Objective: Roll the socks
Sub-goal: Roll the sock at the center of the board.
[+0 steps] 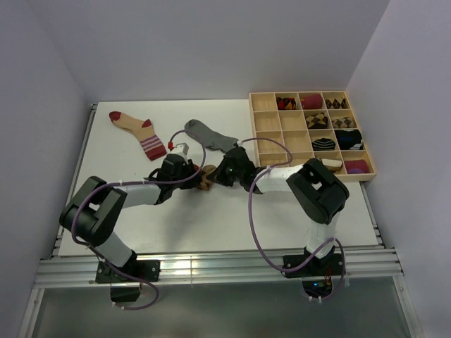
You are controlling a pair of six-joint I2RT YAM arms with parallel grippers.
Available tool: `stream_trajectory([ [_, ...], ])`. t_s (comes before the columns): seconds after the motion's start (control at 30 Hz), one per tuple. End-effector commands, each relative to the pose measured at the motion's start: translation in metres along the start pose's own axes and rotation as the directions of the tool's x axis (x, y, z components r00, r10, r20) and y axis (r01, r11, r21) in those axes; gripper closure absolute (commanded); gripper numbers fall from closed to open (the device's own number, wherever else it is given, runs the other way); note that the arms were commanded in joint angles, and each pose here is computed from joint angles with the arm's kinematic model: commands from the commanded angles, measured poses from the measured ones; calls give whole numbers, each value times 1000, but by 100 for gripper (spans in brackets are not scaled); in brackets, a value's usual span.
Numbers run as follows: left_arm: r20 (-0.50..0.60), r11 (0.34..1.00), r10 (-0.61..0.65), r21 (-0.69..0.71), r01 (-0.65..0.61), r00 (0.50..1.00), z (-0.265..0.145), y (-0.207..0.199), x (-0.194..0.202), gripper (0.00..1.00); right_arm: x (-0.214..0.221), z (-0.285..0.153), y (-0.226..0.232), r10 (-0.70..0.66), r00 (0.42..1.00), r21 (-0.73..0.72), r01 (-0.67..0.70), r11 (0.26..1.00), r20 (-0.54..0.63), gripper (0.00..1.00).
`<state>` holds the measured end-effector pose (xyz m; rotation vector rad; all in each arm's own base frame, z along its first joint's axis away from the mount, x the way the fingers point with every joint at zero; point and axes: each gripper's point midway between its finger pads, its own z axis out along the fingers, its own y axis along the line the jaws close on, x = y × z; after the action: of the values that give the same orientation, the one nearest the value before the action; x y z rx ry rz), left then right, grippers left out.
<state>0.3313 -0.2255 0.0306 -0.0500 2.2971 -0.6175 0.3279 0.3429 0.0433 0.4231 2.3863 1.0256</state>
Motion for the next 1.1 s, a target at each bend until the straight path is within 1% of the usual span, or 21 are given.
stream_trajectory([
  [0.0, -104, 999, 53, -5, -54, 993, -15, 4, 37, 65, -16, -9, 10, -57, 998, 38, 56, 998, 30, 100],
  [0.03, -55, 998, 57, 8, -57, 997, -22, -3, 24, 64, -16, -9, 10, -63, 998, 51, 62, 997, 24, 100],
  [0.07, -36, 998, 69, 10, -68, 997, -26, -3, 22, 62, -15, -9, 8, -67, 998, 62, 65, 996, 19, 100],
  [0.13, 55, 995, 97, 19, -98, 994, -37, -11, 3, 59, -16, -11, 8, -76, 997, 83, 75, 994, 8, 100],
  [0.17, 78, 994, 110, 11, -111, 991, -41, -10, 1, 54, -15, -11, 7, -79, 997, 91, 79, 993, 3, 100],
  [0.23, 156, 987, 153, 33, -160, 976, -54, -21, -11, 52, -15, -12, 7, -85, 996, 108, 85, 990, -8, 100],
  [0.3, 189, 980, 180, 49, -192, 965, -60, -30, -14, 50, -15, -13, 7, -84, 996, 122, 85, 989, -13, 100],
  [0.33, 223, 976, 190, 66, -209, 956, -65, -37, -21, 48, -16, -13, 7, -85, 996, 125, 86, 988, -15, 100],
  [0.4, 235, 967, 214, 88, -240, 948, -69, -46, -18, 46, -18, -13, 11, -88, 996, 126, 89, 988, -17, 100],
  [0.43, 239, 962, 233, 84, -260, 943, -68, -47, -17, 43, -17, -13, 9, -86, 996, 138, 89, 986, -26, 100],
  [0.6, 219, 947, 296, 58, -315, 930, -57, -49, -7, 42, -17, -13, 16, -91, 995, 139, 95, 986, -42, 100],
  [0.83, 258, 914, 392, -1, -405, 883, -44, -60, -15, 42, -14, -13, 19, -91, 994, 134, 99, 986, -64, 100],
  [1.07, 274, 897, 427, -8, -442, 862, -36, -68, -18, 42, -11, -11, 22, -91, 993, 125, 101, 987, -81, 100],
])
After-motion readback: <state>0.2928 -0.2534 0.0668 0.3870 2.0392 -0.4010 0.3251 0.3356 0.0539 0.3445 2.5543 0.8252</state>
